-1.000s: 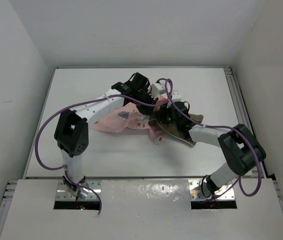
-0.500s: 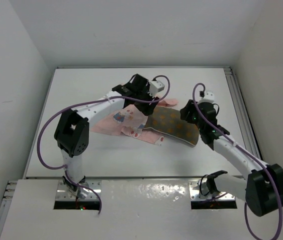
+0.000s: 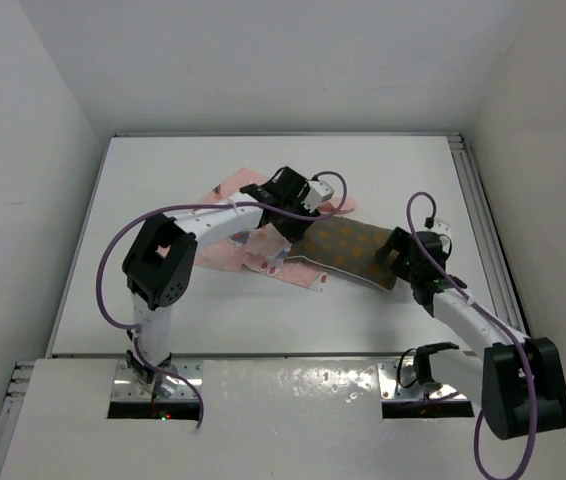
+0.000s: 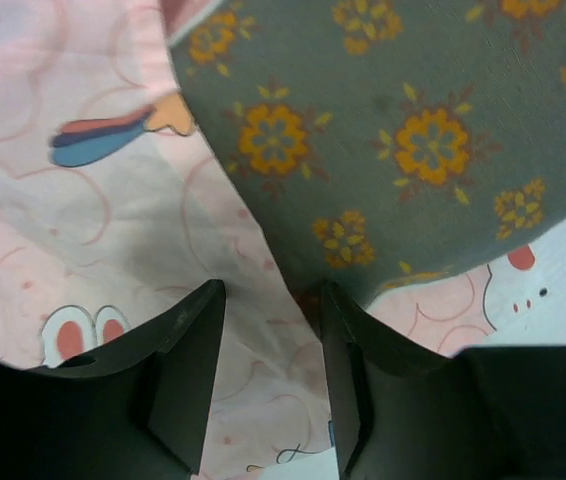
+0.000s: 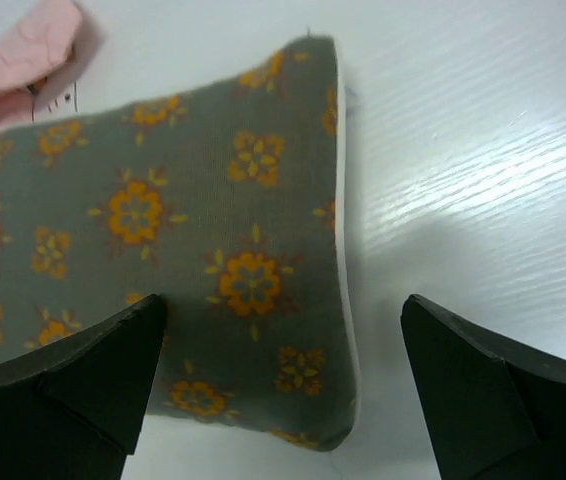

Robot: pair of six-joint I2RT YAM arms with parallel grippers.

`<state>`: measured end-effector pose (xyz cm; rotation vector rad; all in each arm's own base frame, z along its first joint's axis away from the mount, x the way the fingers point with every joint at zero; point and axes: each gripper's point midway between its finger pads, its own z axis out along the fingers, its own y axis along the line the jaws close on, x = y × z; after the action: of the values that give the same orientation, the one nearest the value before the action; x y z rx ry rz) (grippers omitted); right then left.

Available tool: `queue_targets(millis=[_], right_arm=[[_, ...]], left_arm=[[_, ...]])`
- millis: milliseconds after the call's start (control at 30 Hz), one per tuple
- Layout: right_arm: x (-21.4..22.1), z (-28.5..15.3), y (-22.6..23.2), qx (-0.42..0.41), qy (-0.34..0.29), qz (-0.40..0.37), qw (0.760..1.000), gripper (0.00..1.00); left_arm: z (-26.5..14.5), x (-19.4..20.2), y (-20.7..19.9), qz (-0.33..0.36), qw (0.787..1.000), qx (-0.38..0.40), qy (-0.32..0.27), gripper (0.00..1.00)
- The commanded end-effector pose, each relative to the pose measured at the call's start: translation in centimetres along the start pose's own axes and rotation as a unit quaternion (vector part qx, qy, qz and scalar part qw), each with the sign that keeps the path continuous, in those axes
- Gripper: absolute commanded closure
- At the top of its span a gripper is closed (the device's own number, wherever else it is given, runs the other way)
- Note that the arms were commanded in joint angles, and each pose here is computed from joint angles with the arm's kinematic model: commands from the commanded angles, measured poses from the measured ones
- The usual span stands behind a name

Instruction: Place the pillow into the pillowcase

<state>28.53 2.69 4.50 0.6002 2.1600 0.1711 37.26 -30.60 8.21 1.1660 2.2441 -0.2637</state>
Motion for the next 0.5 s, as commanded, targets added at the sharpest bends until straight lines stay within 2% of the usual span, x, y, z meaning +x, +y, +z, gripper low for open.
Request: queue_targets(millis=[0, 33, 67, 100, 133, 167, 233, 267, 333, 367, 400, 467], right_arm=[[0.7, 0.7, 2.0, -0.06, 0.01, -0.001, 0.998, 0.01], [1.0, 0.9, 2.5, -0.083, 0.005, 0.001, 0.997, 0.01], [1.2, 1.0, 2.9, -0.097, 0.004, 0.003, 0.995, 0.01], [2.4, 1.2, 2.6, -0.101, 0.016, 0.003, 0.995, 0.03], [1.8, 1.3, 3.5, -0.126, -0.001, 0.001, 0.992, 0.11], [2.3, 1.2, 4.3, -0.151, 0.009, -0.002, 0.988, 0.16], [3.0, 1.3, 5.4, -0.185, 0.021, -0.017, 0.982, 0.25], [3.5, 1.0, 6.5, -0.215, 0.033, -0.026, 0.976, 0.39], [3.7, 0.9, 8.2, -0.253, 0.044, -0.038, 0.966, 0.61], [3.6, 0.3, 9.6, -0.287, 0.052, -0.042, 0.956, 0.86], [3.7, 0.1, 10.1, -0.3, 0.056, -0.045, 0.951, 0.99], [2.8, -1.0, 11.7, -0.336, 0.035, -0.045, 0.94, 1.0]], left_arm=[[0.4, -0.6, -2.1, -0.005, 0.999, 0.045, -0.02, 0.6], [0.7, -0.2, -2.7, -0.008, 0.998, 0.053, -0.017, 0.65], [0.8, -0.1, -3.0, -0.006, 0.998, 0.054, -0.016, 0.79], [1.0, 0.0, -2.9, -0.007, 0.999, 0.05, -0.015, 0.88], [1.0, -0.2, -2.8, -0.008, 0.999, 0.045, -0.017, 0.96], [0.7, -0.9, -2.3, -0.008, 0.999, 0.035, -0.024, 1.0], [0.1, -1.9, -1.9, 0.001, 0.999, 0.028, -0.032, 1.0], [-0.6, -3.6, -1.4, 0.005, 0.999, 0.022, -0.05, 1.0], [-1.6, -5.0, -1.2, 0.014, 0.998, 0.023, -0.062, 1.0], [-2.5, -6.9, -1.0, 0.019, 0.996, 0.021, -0.084, 1.0], [-3.0, -7.3, -1.1, 0.022, 0.996, 0.025, -0.087, 1.0], [-4.1, -8.9, -1.4, 0.031, 0.993, 0.037, -0.106, 1.0]])
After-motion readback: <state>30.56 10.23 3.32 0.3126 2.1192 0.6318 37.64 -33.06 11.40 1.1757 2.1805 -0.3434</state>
